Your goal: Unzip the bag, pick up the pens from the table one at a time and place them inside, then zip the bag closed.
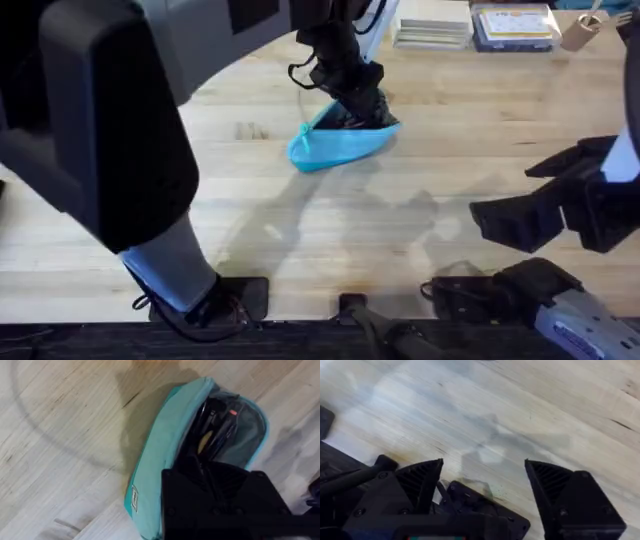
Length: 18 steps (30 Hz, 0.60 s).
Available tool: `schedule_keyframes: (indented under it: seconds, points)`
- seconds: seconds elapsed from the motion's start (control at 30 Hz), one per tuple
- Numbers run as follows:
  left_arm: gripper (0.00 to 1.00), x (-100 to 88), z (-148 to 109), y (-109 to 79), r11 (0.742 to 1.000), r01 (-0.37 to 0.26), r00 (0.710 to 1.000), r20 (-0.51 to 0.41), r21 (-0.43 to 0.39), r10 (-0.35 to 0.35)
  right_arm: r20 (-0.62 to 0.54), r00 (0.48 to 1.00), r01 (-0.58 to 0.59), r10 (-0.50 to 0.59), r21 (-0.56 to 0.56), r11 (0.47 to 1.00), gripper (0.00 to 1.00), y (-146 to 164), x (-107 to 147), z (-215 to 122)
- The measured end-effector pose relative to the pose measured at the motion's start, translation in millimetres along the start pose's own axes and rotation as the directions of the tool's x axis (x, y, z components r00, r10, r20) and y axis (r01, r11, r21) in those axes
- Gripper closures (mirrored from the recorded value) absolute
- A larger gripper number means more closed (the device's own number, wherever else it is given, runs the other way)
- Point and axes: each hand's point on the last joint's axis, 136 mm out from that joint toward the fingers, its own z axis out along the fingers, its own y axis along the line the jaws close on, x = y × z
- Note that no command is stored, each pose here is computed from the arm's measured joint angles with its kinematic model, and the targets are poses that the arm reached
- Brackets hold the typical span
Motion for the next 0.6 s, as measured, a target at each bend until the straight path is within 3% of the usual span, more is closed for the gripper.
schedule_keyframes:
  seconds: [0.27, 0.3, 0.4, 0.6]
  points:
    - [0.945, 0.0, 0.0, 0.2, 1.000, 0.000, 1.000, 0.000, 0.000, 0.000, 0.000, 1.000, 0.000, 0.000, 0.000, 1.000, 0.005, 0.0, -0.1, 0.0]
    - [0.618, -0.2, 0.1, 0.2, 1.000, 0.001, 1.000, 0.001, 0.000, -0.001, 0.001, 1.000, 0.000, 0.000, 0.000, 1.000, 0.005, 0.0, -0.2, 0.0]
    - [0.211, -1.3, 0.2, -0.3, 1.000, 0.003, 1.000, 0.005, 0.000, -0.003, 0.001, 1.000, 0.000, 0.000, 0.000, 1.000, 0.005, 0.0, -0.3, 0.0]
    - [0.117, -4.0, 0.1, -0.3, 1.000, -0.001, 1.000, 0.016, -0.001, 0.001, 0.001, 1.000, 0.000, 0.000, 0.000, 1.000, 0.005, 0.0, -0.2, 0.0]
